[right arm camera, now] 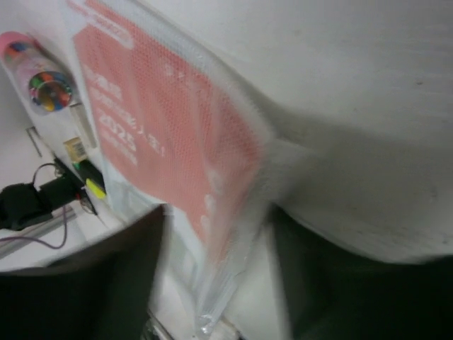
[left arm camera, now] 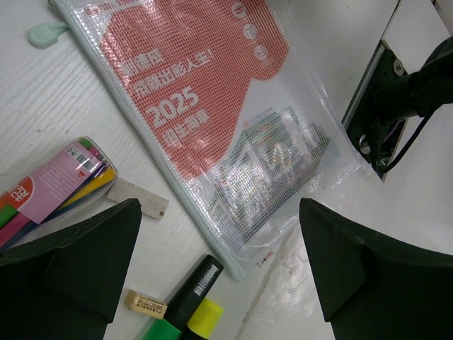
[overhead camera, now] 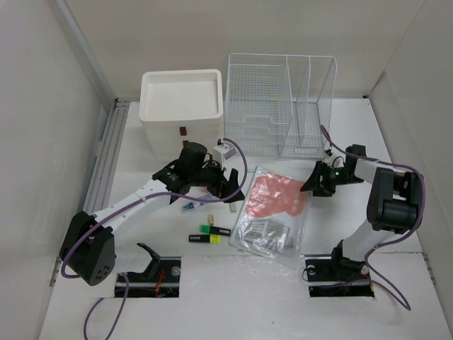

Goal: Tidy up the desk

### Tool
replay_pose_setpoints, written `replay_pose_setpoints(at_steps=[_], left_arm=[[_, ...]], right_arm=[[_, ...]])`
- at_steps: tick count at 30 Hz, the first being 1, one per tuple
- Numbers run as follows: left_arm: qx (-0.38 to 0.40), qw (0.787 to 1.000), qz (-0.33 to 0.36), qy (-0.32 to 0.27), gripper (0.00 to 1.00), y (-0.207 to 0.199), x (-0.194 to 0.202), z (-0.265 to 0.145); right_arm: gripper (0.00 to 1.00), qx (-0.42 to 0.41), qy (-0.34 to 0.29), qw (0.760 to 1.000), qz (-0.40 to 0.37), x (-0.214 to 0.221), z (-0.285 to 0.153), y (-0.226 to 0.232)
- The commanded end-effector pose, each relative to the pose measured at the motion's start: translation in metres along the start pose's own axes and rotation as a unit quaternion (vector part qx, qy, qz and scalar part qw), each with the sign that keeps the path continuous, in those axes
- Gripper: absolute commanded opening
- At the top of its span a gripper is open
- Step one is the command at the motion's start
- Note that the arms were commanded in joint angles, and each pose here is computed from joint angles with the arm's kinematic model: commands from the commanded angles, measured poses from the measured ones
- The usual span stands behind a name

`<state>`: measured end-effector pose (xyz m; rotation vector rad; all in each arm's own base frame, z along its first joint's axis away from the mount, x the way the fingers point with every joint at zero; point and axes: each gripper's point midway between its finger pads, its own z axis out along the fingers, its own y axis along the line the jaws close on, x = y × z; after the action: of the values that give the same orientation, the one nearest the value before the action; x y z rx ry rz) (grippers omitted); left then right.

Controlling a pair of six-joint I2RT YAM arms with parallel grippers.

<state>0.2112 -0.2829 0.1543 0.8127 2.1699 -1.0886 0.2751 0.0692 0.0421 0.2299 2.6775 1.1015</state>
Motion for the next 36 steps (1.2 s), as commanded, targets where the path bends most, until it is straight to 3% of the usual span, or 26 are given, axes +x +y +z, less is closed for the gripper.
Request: replay_pose_setpoints(at_steps=[1, 2, 3, 4, 11, 16, 26, 36], left_arm=[[0.011, 0.999, 0.029, -0.027, 0.92, -0.011, -0.022, -0.005], [0.011, 0.999, 0.029, -0.027, 0.92, -0.011, -0.022, -0.005], [0.011, 0.999, 0.029, -0.027, 0.92, -0.011, -0.022, -0.005], [0.011, 0.999, 0.029, -0.027, 0.92, -0.011, -0.022, -0.005], [0.011, 0.999, 0.029, -0.027, 0.92, -0.011, -0.022, -0.005], [0.011, 0.999, 0.029, -0.027, 0.92, -0.011, -0.022, -0.005], [0.022, 0.999, 0.034, -0.032, 0.92, -0.016, -0.025, -0.007], [0.024, 0.998, 0.040, -0.041, 0.91, -0.020, -0.029, -0.011]], right_arm=[[0.52, 0.021, -0.006, 0.999, -0.031, -0.002, 0.007, -0.014], [0.40, 0.026, -0.006, 0.999, -0.027, -0.002, 0.007, -0.015], [0.40, 0.026, -0.006, 0.999, -0.027, -0.002, 0.007, -0.015], [0.30, 0.026, -0.006, 0.999, -0.027, -0.002, 0.007, -0.015], [0.00, 0.021, -0.013, 0.999, -0.027, -0.006, 0.006, -0.016], [0.00, 0.001, -0.033, 0.999, -0.014, -0.013, -0.009, -0.016], [0.00, -0.093, -0.049, 0.987, -0.122, -0.024, -0.049, 0.039], [0.00, -0.148, -0.122, 0.943, -0.272, -0.023, -0.109, 0.118]])
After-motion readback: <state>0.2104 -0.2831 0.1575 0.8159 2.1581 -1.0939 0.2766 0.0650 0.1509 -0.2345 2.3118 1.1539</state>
